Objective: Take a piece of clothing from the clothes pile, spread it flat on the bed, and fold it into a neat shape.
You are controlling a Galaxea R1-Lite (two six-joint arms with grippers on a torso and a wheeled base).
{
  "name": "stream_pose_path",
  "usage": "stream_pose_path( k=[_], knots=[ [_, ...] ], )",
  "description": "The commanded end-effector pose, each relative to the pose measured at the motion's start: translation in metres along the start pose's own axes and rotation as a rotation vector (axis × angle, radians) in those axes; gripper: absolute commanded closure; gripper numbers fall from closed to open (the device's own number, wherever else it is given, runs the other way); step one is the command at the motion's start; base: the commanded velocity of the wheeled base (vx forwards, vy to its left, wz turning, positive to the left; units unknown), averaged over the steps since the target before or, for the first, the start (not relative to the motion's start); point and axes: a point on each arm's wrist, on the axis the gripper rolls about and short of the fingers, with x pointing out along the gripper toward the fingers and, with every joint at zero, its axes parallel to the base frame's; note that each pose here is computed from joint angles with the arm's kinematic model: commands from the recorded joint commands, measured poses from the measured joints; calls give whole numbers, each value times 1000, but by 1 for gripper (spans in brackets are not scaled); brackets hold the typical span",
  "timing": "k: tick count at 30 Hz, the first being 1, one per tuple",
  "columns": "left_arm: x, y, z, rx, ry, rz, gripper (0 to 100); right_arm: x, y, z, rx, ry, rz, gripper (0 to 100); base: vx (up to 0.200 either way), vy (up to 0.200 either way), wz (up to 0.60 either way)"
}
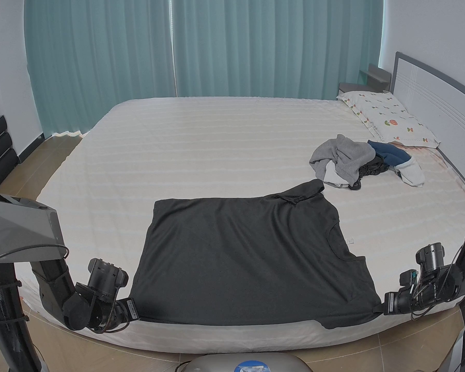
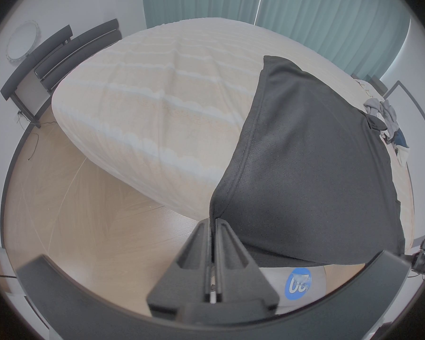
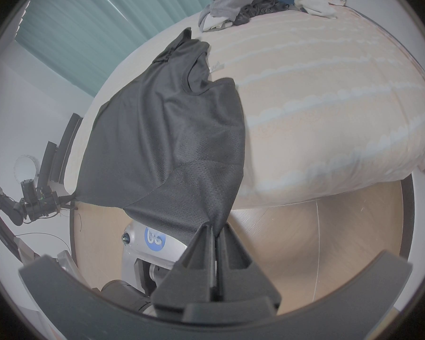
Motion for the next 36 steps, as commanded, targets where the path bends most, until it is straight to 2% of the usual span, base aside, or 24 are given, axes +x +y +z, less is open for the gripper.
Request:
stream_pose_path(
  k=[1,4,8,10,14,22,27,28,30,31,36],
  knots=[
    [2,0,-1,2,6,4,0,14,-2,-5,-1,54,-1,100,0,0,0],
    [4,-2,1,-5,1,-1,0,14,0,1,-14,24,8,100,0,0,0],
    [3,-5,8,-25,-27,-20,0,6,2,21,-21,-76,19,100,0,0,0],
    [1,-7,15,-36,-51,-35,0,0,5,36,18,-145,32,100,0,0,0],
    [-5,-10,24,-52,-84,-70,0,-11,13,49,118,-202,67,100,0,0,0],
    [-15,-13,32,-87,-112,-170,0,-7,-3,43,194,-174,49,100,0,0,0],
    [-12,-13,33,-96,-116,-170,0,-5,-6,26,124,-115,34,100,0,0,0],
    [-11,-12,34,-98,-117,-168,0,-5,-7,20,71,-94,27,100,0,0,0],
    [-11,-12,34,-99,-117,-167,0,-5,-5,17,59,-86,29,100,0,0,0],
    [-11,-12,34,-101,-118,-166,0,-6,-5,17,57,-87,32,0,0,0,0],
    [-11,-12,34,-102,-119,-169,0,-8,-5,21,62,-110,32,0,0,0,0]
  ],
)
